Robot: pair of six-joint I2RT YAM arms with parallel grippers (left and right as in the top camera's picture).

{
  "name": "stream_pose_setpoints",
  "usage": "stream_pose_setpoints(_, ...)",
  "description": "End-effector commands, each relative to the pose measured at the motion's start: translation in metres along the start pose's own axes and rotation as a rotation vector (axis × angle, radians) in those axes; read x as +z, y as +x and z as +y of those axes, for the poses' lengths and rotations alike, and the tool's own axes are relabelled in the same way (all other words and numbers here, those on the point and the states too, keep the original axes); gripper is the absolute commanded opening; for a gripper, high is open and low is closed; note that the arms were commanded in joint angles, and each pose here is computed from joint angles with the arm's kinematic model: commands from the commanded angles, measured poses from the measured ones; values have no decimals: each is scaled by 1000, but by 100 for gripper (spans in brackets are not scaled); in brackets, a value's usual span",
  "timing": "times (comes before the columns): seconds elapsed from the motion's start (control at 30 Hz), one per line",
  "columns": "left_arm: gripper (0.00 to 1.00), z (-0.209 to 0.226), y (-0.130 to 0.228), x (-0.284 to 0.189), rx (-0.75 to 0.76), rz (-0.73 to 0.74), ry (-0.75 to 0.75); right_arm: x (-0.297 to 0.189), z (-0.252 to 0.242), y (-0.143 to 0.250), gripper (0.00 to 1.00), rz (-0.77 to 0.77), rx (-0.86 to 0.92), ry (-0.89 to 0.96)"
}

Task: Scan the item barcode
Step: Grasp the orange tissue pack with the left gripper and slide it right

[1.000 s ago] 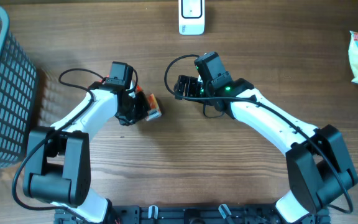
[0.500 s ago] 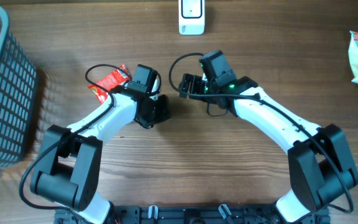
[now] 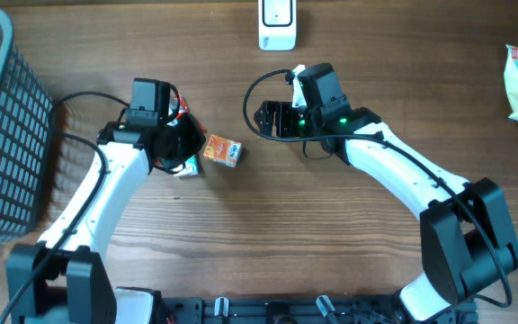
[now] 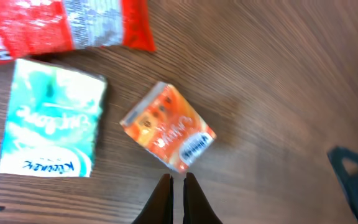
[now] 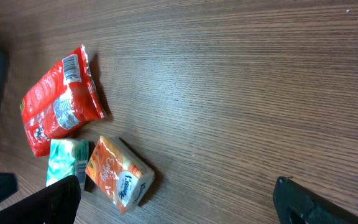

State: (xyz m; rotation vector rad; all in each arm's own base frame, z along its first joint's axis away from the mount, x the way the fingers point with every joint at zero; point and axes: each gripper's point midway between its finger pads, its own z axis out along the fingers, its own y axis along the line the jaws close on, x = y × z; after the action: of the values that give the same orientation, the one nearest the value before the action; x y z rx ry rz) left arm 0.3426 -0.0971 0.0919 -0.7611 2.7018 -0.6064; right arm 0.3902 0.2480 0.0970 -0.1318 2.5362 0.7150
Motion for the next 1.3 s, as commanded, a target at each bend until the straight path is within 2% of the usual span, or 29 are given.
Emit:
stream_pose_setpoints(0.0, 4, 8, -12, 14, -56, -74, -82, 5, -3, 8, 99, 21, -3, 10)
stream_pose_setpoints(0.17, 4, 17, -25, 30, -52, -122, -136, 7, -10, 18, 99, 47, 4, 29)
stream_pose_setpoints(0.47, 4, 30, -17, 64, -53, -68, -185, 9, -21, 20, 100, 36, 25, 78)
stream_pose_setpoints(0.83, 4, 20, -6, 94, -23, -11, -134, 9, -21, 20, 99, 37, 24, 78)
stream_pose_setpoints(0.97, 4, -4, 16, 108, 90, 92, -19, 9, -21, 21, 100, 38, 24, 79)
stream_pose_setpoints(1.17, 4, -13, 26, 109, 216, 113, 3, 8, -26, 20, 99, 38, 28, 93)
stream_pose_setpoints(1.27, 4, -31, 43, 106, 340, 197, 130, 7, -28, 19, 100, 36, 33, 98)
